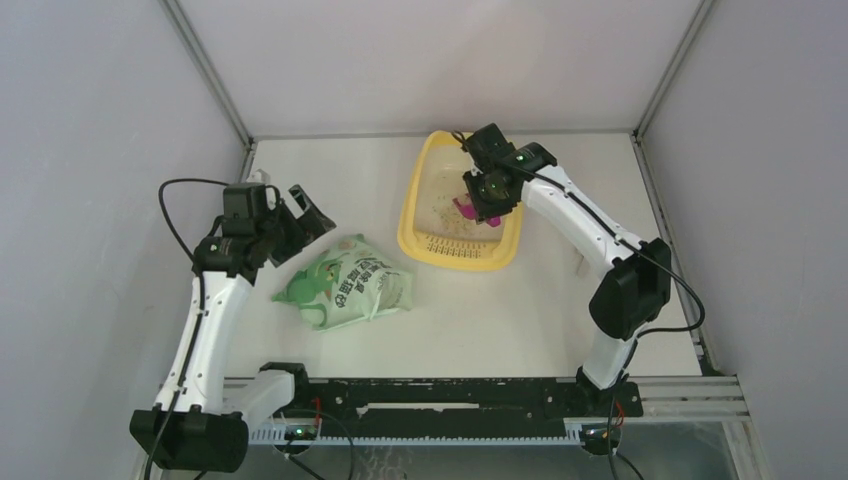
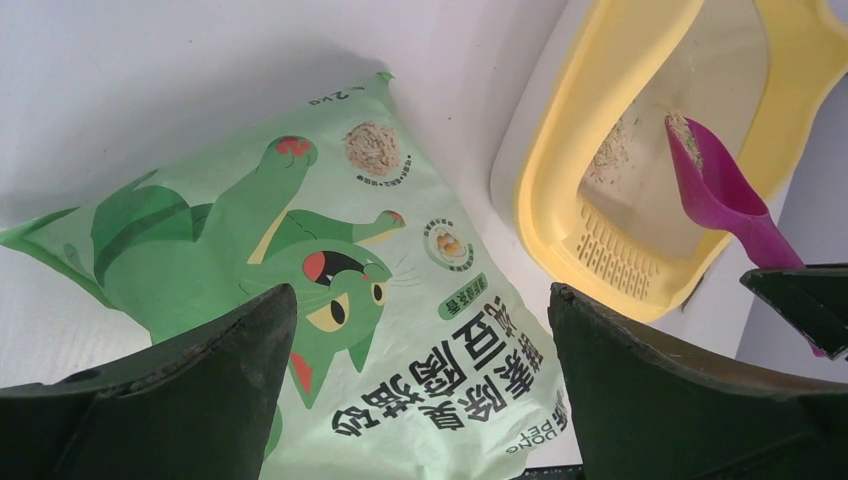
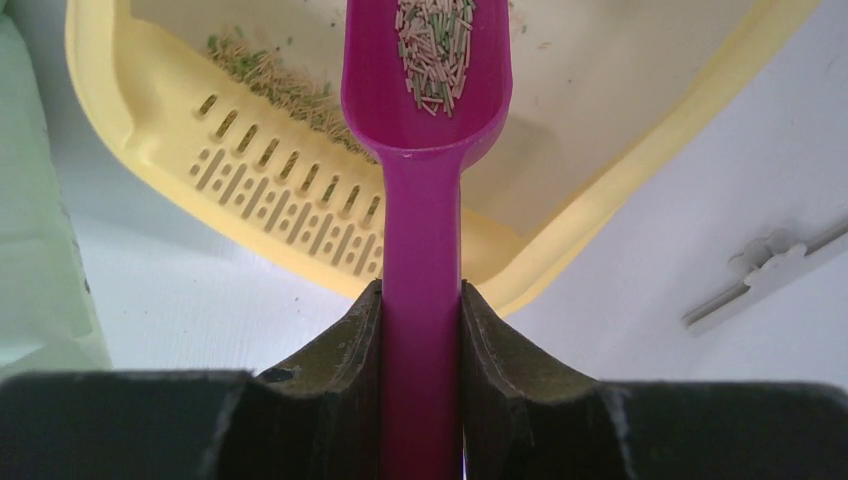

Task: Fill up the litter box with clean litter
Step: Pour the cat litter into the litter box.

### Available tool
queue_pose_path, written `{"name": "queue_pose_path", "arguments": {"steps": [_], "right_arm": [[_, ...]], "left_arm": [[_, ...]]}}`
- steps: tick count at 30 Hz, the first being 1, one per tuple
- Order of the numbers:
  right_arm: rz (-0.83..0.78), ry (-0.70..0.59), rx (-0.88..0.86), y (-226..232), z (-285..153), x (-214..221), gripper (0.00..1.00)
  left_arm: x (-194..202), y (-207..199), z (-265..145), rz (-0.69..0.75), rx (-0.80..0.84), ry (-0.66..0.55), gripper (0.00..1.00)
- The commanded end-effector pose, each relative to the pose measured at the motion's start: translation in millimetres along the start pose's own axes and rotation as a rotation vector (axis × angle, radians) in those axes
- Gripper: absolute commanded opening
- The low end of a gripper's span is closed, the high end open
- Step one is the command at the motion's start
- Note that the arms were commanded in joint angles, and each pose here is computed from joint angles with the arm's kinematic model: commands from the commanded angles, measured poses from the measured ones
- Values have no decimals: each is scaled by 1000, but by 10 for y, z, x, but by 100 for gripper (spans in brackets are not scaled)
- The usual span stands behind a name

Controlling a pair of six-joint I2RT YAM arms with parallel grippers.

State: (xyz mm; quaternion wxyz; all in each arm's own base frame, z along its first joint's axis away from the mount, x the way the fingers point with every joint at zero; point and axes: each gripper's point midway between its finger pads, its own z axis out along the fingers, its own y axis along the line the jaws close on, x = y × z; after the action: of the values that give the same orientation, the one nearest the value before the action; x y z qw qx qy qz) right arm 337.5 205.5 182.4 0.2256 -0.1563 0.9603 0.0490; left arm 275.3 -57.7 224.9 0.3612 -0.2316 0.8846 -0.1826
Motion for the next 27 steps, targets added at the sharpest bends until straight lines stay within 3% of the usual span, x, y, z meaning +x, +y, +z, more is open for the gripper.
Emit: {"name": "queue_pose_path", "arguments": {"steps": [1,7,13,21,27], "right_arm": [[-36,-90,-32,92,-393,-107,0],[-36,-25,-116,174,-606,48,0],[9,-154,-86,123,-809,-266,0],[-17,63,-22,-27,-448,148,0],[-18,24,-29,-13,-488,-25,0]], "left_arm": [[-45,-86,-67,40,57,-28,100],[-8,-94,-87,45,70,-21,100],[7,-90,-93,47,73,-18,100],[17,-95,-108,51,78,-18,100],[33,-86,-84,50,77,-9,100]]}}
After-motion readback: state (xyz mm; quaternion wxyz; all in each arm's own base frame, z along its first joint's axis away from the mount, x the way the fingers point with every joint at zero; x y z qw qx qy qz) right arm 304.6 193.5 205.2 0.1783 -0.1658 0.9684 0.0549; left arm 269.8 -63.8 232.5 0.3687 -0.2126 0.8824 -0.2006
